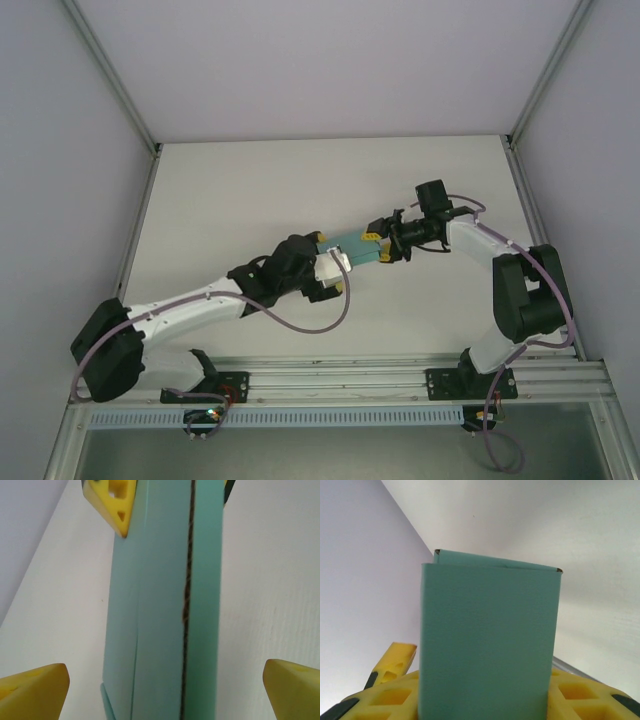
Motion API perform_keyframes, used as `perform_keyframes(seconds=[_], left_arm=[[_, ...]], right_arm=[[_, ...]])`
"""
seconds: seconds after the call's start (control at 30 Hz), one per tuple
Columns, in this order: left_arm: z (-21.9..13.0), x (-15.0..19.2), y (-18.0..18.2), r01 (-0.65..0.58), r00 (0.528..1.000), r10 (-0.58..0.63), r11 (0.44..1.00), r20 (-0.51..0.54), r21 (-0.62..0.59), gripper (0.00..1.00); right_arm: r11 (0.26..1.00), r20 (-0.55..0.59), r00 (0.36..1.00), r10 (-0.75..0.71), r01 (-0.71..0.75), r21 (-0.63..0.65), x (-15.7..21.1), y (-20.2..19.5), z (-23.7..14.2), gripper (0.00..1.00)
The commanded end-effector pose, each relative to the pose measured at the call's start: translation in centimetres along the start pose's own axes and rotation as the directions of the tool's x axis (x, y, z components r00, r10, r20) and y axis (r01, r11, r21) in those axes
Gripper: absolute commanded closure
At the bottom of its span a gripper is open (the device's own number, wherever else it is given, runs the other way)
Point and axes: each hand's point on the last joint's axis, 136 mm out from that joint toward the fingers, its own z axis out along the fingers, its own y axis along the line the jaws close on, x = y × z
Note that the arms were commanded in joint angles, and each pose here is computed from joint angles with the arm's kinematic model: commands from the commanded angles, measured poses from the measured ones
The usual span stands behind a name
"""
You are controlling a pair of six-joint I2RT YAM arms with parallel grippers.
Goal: Assemble paper box
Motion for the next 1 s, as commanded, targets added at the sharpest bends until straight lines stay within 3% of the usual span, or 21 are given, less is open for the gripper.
perform_keyframes(seconds=[0.0,0.1,0.3,0.6,0.73,0.8,0.87,0.9,0.97], left_arm=[[0.2,-0.5,1.6,-0.08,0.996,0.078,0.994,-0.034,-0.07,0.0],[0.4,-0.8,2.0,-0.089,0.996,0.087,0.992,-0.027,-0.091,0.04],[0.6,-1.1,2.1,-0.106,0.994,0.104,0.99,-0.027,-0.087,0.33],[0.1,-1.5,2.0,-0.114,0.993,0.114,0.991,0.003,-0.07,0.57],[0.0,-1.2,2.0,-0.097,0.995,0.097,0.995,-0.001,-0.035,0.6],[-0.1,-0.9,1.6,-0.092,0.996,0.092,0.996,-0.007,0.008,0.62],[-0.3,-0.7,1.3,-0.086,0.996,0.086,0.995,-0.012,0.046,0.64],[-0.5,-0.5,1.1,-0.082,0.996,0.084,0.994,-0.018,0.069,0.64],[-0.8,0.1,0.5,-0.076,0.996,0.082,0.988,-0.037,0.136,0.62]], right_arm=[[0.998,-0.077,0.995,0.067,-0.067,0.0,1.6,0.4,-0.5,0.53],[0.997,-0.089,0.994,0.069,-0.067,0.024,2.1,0.2,-0.8,0.5],[0.998,-0.102,0.993,0.064,-0.064,0.011,2.5,0.3,-0.9,0.51],[0.999,-0.088,0.995,0.044,-0.044,0.002,2.6,0.3,-1.1,0.42],[1.0,0.029,0.999,-0.012,0.012,-0.013,1.0,0.5,-2.5,0.32],[0.997,0.125,0.989,-0.077,0.08,-0.018,-0.3,0.9,-3.6,0.01],[0.979,0.236,0.95,-0.202,0.203,0.021,-1.8,1.3,-5.0,0.0],[0.948,0.294,0.902,-0.317,0.309,0.075,-2.5,1.8,-5.9,0.0],[0.839,0.422,0.729,-0.538,0.417,0.349,-4.3,1.5,-8.8,0.0]])
